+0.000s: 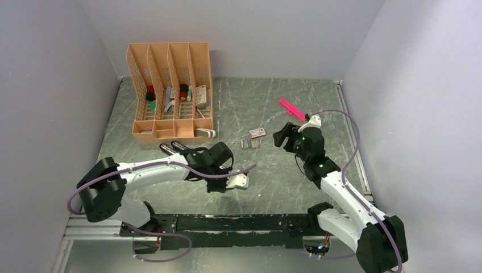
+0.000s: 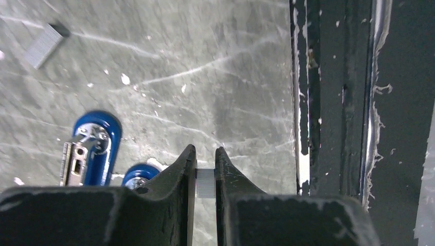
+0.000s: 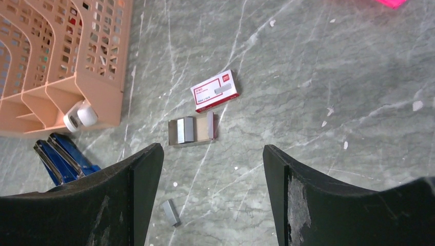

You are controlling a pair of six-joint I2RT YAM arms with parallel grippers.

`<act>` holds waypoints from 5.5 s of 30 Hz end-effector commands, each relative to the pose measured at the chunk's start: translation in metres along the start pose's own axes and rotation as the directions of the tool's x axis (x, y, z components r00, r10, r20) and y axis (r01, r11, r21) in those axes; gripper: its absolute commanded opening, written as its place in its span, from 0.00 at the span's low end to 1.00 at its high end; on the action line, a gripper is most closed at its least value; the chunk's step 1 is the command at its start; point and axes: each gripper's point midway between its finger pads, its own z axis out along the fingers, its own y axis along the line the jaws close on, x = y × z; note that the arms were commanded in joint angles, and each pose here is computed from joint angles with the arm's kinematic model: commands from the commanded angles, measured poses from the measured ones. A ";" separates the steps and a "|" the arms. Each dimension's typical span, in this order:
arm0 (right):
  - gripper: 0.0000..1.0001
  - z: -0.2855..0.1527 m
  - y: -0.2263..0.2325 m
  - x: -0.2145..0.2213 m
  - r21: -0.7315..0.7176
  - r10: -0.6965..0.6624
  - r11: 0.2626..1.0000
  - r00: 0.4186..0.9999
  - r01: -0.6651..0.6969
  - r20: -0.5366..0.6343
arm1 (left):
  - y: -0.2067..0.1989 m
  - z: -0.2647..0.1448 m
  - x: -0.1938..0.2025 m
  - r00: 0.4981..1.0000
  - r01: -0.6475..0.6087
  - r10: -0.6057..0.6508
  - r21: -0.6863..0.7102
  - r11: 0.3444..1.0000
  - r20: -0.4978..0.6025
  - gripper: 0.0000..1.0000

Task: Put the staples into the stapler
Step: Place the staple at the center of the board, then pick up several staples from the staple box.

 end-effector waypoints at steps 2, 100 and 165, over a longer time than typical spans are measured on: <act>0.75 0.004 0.003 0.008 -0.036 -0.013 0.999 1.000 0.012 -0.028 | -0.005 0.003 0.028 0.995 0.001 -0.001 -0.001 1.000 -0.100 0.08; 0.35 0.121 0.060 0.116 -0.113 -0.275 0.961 0.851 0.251 -0.448 | 0.187 -0.139 0.005 0.612 0.781 -0.627 -0.494 0.382 0.482 0.52; 0.09 0.117 0.054 0.114 -0.123 -0.304 0.953 0.851 0.278 -0.429 | 0.187 -0.141 0.011 0.638 0.749 -0.623 -0.555 0.364 0.453 0.46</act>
